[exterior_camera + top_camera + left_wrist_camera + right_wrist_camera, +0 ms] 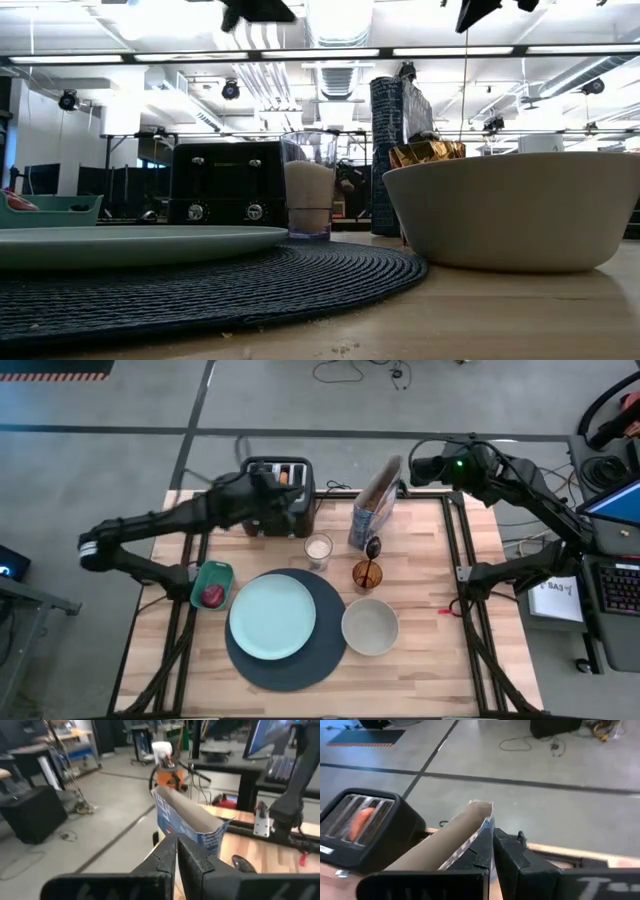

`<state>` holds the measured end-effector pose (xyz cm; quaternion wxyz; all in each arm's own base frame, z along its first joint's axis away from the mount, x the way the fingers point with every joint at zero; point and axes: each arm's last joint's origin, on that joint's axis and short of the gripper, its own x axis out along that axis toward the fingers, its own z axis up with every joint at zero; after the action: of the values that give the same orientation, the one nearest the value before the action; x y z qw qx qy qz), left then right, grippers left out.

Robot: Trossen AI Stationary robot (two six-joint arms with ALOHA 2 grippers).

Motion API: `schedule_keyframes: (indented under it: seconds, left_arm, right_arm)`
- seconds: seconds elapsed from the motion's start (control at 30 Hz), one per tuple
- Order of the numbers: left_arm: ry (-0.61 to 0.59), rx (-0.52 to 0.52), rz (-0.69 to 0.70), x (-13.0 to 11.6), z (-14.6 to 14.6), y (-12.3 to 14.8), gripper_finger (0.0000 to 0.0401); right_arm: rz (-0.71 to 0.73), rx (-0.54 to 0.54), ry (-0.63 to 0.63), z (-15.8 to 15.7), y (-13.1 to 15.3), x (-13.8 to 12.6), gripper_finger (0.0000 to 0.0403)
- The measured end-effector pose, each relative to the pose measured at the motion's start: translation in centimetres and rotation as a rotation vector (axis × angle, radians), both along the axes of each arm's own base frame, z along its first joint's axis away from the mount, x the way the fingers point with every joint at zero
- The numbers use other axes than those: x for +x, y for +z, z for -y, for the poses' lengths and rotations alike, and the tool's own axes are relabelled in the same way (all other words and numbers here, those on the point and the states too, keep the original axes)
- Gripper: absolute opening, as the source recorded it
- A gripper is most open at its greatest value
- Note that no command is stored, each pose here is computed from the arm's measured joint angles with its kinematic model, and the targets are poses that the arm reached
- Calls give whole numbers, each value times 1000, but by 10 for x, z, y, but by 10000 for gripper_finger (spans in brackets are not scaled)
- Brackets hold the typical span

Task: Arrange a breakfast setting
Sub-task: Pour the cereal into the gray bowl

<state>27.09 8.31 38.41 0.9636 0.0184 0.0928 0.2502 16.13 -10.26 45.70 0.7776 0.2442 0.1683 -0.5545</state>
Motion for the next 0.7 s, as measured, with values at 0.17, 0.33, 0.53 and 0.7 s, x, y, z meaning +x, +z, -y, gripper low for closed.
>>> schedule_keyframes:
  seconds: [0.17,0.33,0.53,0.7]
  left_arm:
    - [-41,32,-7,40,-14,-17,0]
    - [-40,-15,-67,63,-21,-49,0]
    - [-181,-101,-54,77,-17,-71,0]
    - [-213,-123,-86,83,-7,-81,0]
  right_arm:
    - [10,27,-24,-4,0,-8,9]
    - [-8,43,-29,-6,-2,-12,9]
    - [-12,45,-29,-6,-2,-11,9]
    - [-23,52,-30,-6,-4,-11,9]
